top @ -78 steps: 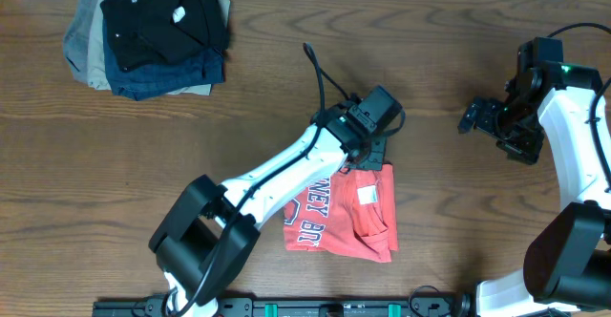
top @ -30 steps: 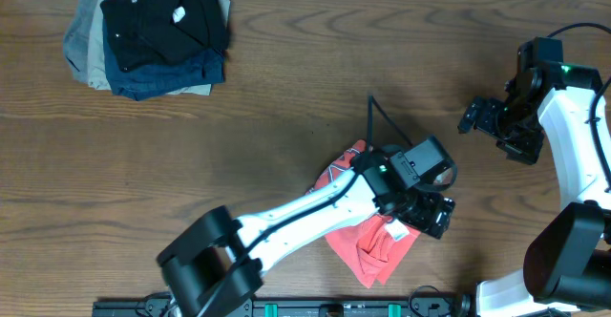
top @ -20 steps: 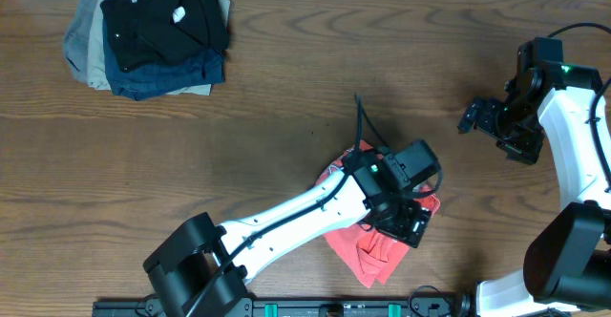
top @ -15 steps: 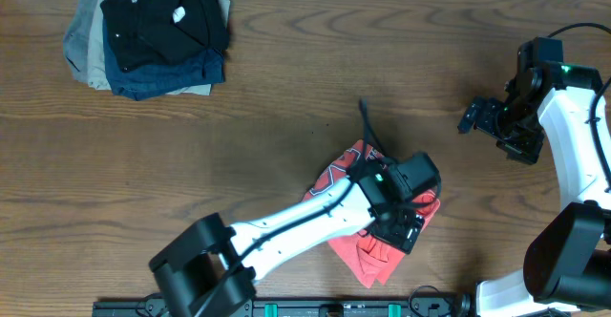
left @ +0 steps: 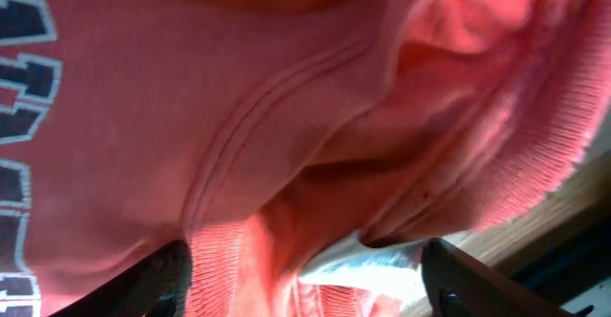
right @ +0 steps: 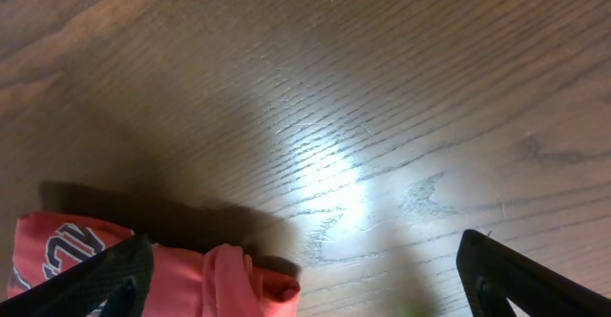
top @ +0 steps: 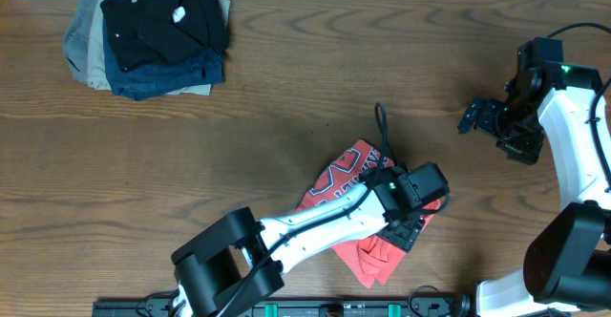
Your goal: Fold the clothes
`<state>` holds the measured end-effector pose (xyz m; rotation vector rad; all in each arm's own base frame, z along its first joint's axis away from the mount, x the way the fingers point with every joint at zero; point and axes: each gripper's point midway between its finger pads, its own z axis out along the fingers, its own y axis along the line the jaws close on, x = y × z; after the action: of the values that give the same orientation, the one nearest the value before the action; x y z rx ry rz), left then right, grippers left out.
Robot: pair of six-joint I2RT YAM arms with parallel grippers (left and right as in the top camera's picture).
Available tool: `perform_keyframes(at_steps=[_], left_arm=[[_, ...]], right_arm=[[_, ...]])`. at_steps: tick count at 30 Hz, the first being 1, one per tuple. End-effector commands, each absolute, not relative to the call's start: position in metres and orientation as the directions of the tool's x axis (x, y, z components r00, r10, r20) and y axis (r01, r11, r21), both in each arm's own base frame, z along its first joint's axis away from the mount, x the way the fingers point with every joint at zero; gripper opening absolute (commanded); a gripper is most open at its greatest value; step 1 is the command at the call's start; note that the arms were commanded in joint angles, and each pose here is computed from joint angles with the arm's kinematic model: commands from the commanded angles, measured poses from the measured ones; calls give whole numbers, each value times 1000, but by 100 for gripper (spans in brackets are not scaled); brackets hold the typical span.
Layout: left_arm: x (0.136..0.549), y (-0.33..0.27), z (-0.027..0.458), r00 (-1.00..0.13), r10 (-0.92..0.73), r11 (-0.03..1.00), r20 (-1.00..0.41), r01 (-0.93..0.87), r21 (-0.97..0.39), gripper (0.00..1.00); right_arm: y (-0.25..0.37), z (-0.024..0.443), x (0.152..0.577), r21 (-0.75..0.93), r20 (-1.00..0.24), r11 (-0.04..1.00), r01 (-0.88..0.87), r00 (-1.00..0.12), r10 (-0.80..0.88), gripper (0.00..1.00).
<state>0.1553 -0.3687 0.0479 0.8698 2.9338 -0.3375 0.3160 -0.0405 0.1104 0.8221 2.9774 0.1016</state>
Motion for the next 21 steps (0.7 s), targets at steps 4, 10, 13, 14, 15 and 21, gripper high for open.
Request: perform_keyframes(at_steps=[4, 10, 13, 14, 15, 21], left_arm=[[142, -375, 44, -809, 573, 789, -133, 588, -176, 69], [140, -381, 44, -802, 578, 781, -147, 597, -185, 55], [140, -381, 44, -803, 579, 781, -146, 597, -184, 48], [140, -381, 44, -803, 579, 781, -146, 597, -184, 46], [140, -381, 44, -802, 578, 781, -146, 597, -184, 44], [141, -381, 44, -802, 578, 781, -149, 597, -186, 19]], right_arm=[[-42, 112, 319, 82, -37, 861, 503, -861, 507, 99], [-41, 112, 319, 82, -37, 861, 502, -862, 506, 99], [-42, 112, 319, 82, -37, 861, 503, -861, 507, 99], [-42, 112, 319, 82, -37, 861, 503, -861, 507, 99], [-42, 112, 319, 82, -37, 861, 503, -861, 507, 99], [-42, 112, 319, 82, -37, 860, 503, -861, 507, 99]])
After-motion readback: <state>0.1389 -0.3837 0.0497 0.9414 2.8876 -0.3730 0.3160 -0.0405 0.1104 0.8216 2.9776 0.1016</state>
